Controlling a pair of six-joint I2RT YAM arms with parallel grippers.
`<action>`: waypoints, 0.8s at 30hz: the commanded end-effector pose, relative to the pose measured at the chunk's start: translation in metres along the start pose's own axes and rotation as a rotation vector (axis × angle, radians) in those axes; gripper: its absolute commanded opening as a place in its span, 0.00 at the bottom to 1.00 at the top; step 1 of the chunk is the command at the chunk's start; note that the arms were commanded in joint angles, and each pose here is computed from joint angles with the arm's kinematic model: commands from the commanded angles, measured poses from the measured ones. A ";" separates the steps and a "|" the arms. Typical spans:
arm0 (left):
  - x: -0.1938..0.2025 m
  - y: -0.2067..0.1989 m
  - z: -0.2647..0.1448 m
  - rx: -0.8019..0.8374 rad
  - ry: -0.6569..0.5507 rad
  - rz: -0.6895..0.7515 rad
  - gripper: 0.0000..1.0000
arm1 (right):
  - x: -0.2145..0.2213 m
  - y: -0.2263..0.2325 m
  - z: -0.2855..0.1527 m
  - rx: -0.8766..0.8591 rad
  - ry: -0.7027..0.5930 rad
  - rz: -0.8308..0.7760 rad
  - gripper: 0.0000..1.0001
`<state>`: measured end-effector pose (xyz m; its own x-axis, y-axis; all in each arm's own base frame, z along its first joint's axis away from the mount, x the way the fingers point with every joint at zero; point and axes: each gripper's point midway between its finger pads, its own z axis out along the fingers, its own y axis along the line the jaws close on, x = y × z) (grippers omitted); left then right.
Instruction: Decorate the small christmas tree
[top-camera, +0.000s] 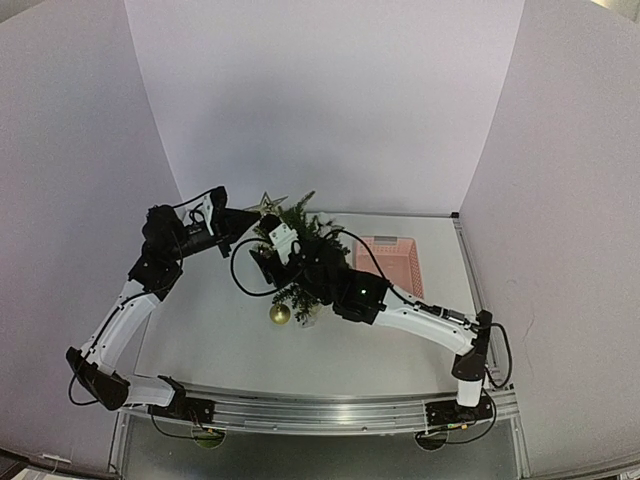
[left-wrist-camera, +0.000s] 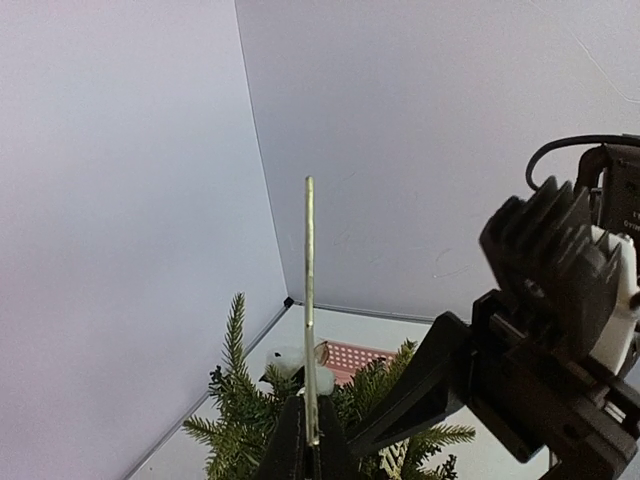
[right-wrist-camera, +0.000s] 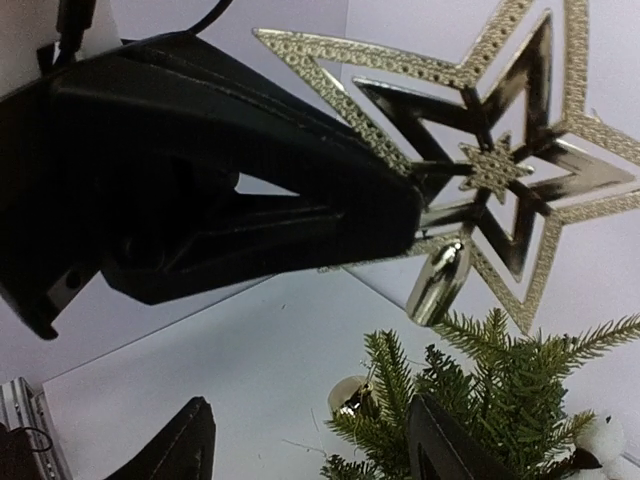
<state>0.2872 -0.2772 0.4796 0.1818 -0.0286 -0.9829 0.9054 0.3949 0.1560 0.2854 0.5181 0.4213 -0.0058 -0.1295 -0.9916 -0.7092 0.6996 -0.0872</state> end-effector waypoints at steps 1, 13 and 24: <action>-0.017 -0.003 -0.012 0.032 -0.019 -0.005 0.00 | -0.067 -0.014 -0.068 -0.149 -0.098 0.056 0.67; -0.036 -0.038 -0.022 0.370 -0.086 -0.127 0.00 | -0.079 -0.051 -0.079 -0.483 -0.001 0.280 0.74; -0.024 -0.041 -0.013 0.399 -0.067 -0.192 0.00 | -0.078 -0.025 -0.058 -0.695 0.004 0.276 0.60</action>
<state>0.2521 -0.2779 0.4869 -0.0141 -0.1175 -0.9930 0.9990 0.0413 -0.0190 0.2668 0.4619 0.5059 -0.2317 -0.0118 -0.9727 -0.9593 0.1690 0.2264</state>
